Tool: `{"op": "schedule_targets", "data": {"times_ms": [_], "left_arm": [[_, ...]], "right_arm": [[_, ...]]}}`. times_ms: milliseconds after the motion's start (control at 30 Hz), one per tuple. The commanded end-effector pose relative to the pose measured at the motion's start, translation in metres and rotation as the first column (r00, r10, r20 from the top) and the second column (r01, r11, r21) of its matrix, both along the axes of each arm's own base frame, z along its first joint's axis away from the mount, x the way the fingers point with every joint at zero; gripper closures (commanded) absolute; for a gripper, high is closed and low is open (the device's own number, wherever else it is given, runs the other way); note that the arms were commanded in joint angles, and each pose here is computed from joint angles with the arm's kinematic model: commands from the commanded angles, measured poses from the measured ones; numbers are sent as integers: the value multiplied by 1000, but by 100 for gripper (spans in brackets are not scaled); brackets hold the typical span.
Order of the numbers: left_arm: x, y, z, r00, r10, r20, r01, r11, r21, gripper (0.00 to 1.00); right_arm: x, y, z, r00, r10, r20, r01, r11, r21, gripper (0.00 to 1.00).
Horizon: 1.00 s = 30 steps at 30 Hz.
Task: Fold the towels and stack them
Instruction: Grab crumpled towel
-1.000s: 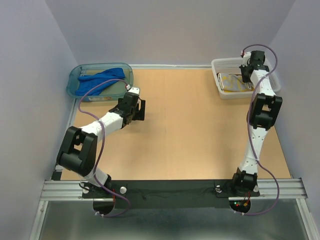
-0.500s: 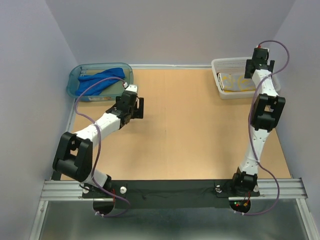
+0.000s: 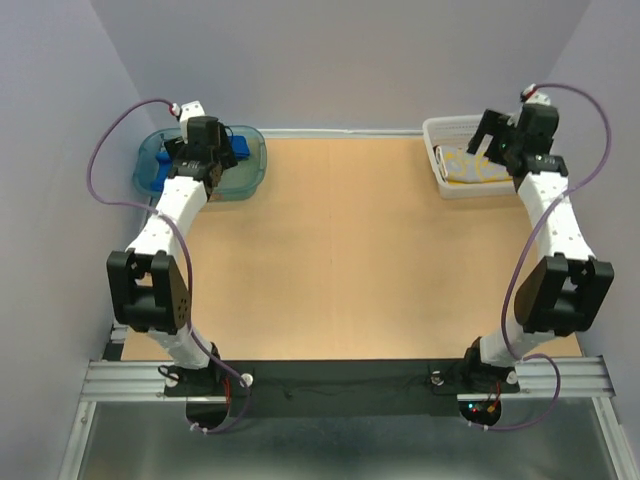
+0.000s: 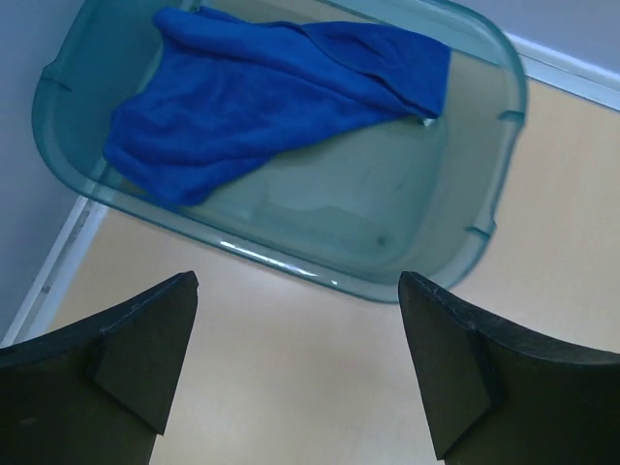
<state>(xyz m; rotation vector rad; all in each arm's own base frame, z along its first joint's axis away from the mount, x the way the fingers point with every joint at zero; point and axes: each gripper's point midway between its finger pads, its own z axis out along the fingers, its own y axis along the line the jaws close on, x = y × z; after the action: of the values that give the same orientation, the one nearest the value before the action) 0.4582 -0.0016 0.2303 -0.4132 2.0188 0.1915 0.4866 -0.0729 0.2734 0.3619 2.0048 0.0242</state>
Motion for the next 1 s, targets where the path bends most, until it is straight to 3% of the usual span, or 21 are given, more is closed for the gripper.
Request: {"op": "schedule_targets", "data": {"times_ms": [0,33,167,367,567,633,733,767,800,867,900,967], "left_arm": [[33,33,-9,994,102,-40,-102,995,-2,4],[45,44,-28,989,128,-74,-128,992,11,4],[91,62,-31,984,168,-52,-168,986,11,5],[140,72,-76,986,155,-62,-157,987,-31,7],[164,78,-130,979,172,-107,-179,982,-64,9],[169,82,-136,978,179,-112,-188,979,-83,14],[172,81,-159,978,148,-145,-163,982,-98,32],[172,81,-163,978,140,-151,-156,983,-95,43],[172,81,-166,978,133,-160,-149,985,-90,68],[170,81,-162,980,108,-166,-121,990,-73,92],[168,81,-161,980,98,-172,-111,991,-68,100],[166,78,-131,988,75,-134,-85,994,-69,100]], "right_arm": [[-21,73,-8,979,199,51,-204,969,142,0],[-28,88,-21,972,232,43,-236,959,159,0],[-44,118,-30,955,293,51,-297,943,149,0],[-54,146,-47,927,370,56,-374,908,190,0],[-57,162,-62,902,431,38,-428,877,217,0],[-59,167,-65,891,453,34,-449,865,223,0],[-60,171,-71,883,468,24,-461,858,226,0],[-60,171,-73,883,469,20,-461,857,229,0],[-60,171,-75,882,470,16,-461,857,233,0],[-60,172,-75,882,472,17,-462,855,235,0],[-60,173,-73,880,475,22,-466,853,237,0],[-60,173,-67,880,474,35,-468,852,236,0]]}}
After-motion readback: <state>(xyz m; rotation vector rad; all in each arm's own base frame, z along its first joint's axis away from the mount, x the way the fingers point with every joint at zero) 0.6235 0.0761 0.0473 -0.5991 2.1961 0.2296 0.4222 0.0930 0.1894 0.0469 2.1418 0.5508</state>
